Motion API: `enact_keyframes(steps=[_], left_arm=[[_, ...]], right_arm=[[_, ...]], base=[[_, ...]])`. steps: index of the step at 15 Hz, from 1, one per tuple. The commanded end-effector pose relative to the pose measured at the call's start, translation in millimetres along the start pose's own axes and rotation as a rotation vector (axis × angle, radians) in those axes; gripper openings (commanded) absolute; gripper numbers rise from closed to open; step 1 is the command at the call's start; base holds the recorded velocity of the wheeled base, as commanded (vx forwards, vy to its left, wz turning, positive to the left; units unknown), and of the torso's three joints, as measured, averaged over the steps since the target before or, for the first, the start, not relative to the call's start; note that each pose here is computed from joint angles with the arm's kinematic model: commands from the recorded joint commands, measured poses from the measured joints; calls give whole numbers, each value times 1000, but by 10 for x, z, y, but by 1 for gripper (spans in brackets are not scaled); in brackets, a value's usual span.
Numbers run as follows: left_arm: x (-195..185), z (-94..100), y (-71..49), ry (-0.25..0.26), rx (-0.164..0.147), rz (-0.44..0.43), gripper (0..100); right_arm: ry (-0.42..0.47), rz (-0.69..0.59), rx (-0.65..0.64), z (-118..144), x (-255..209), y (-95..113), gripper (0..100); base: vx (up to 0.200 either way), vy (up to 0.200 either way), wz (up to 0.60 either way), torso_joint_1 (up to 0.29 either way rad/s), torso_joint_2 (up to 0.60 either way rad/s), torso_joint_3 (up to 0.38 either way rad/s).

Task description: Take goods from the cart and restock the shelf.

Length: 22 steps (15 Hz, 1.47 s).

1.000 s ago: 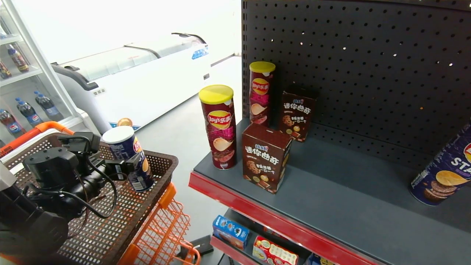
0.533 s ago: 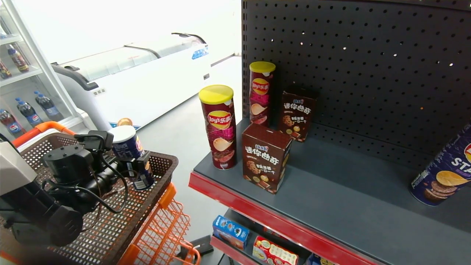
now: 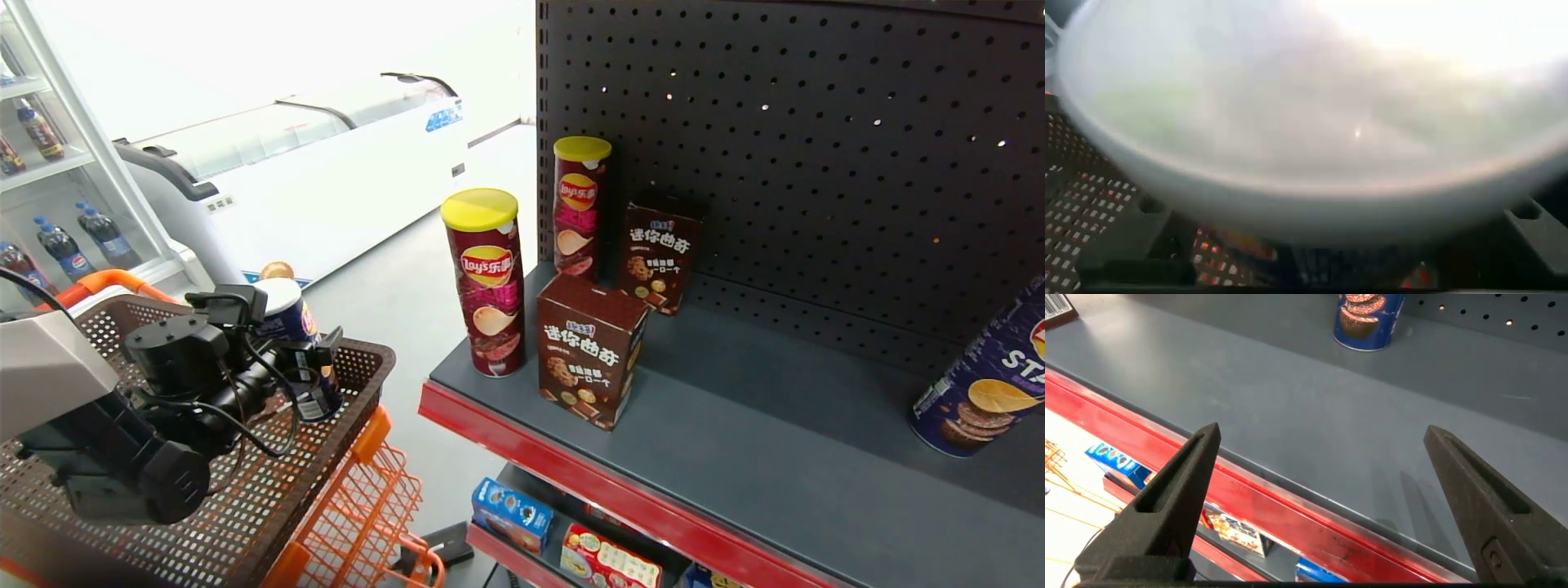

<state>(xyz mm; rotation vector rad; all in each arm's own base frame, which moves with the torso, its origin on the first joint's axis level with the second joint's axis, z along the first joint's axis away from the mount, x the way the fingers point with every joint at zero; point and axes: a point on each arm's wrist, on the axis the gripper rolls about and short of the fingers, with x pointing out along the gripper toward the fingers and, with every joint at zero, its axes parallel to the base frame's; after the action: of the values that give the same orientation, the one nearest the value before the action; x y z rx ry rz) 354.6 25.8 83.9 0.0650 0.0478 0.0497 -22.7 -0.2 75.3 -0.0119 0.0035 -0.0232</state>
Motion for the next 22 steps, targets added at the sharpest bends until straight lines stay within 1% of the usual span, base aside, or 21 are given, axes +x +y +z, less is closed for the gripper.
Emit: enact_keyframes(steps=[1,2,3,5,6,8,9,10,12,13,18,20,21,22], left_arm=[[105,-61,-9,1,10,-2,100],[131,-66,-14,-6,10,-2,100],[196,-41,-17,-28,13,-3,100],[206,-28,-16,-34,32,-1,100],[195,-35,-16,-29,35,-1,100],[177,-30,-16,-26,35,-2,100],[136,32,-8,-36,35,-1,100],[131,46,-7,-37,35,-1,100],[136,64,-45,-50,35,-9,100],[144,73,-72,-57,36,-14,0],[145,21,-76,-35,37,-16,0],[137,27,-75,-37,37,-16,0],[117,81,-61,-49,37,-13,0],[13,249,-56,-80,34,-16,0]], right_arm=[[0,0,0,0,0,0,100],[1,0,0,0,1,0,100],[1,0,0,0,1,0,100],[0,0,0,0,0,0,100],[1,0,0,0,1,0,100],[1,0,0,0,1,0,100],[1,0,0,0,1,0,100],[0,0,0,0,0,0,100],[1,0,0,0,1,0,100],[0,0,0,0,0,0,100],[0,0,0,0,0,0,100],[0,0,0,0,0,0,100],[1,0,0,0,1,0,100],[1,0,0,0,1,0,100]], base=[[0,0,0,0,0,0],[0,0,0,0,0,0],[0,0,0,0,0,0],[0,0,0,0,0,0],[0,0,0,0,0,0],[0,0,0,0,0,0],[0,0,0,0,0,0],[0,0,0,0,0,0],[0,0,0,0,0,0],[0,0,0,0,0,0],[0,0,0,0,0,0],[0,0,0,0,0,0],[0,0,0,0,0,0],[0,0,0,0,0,0]])
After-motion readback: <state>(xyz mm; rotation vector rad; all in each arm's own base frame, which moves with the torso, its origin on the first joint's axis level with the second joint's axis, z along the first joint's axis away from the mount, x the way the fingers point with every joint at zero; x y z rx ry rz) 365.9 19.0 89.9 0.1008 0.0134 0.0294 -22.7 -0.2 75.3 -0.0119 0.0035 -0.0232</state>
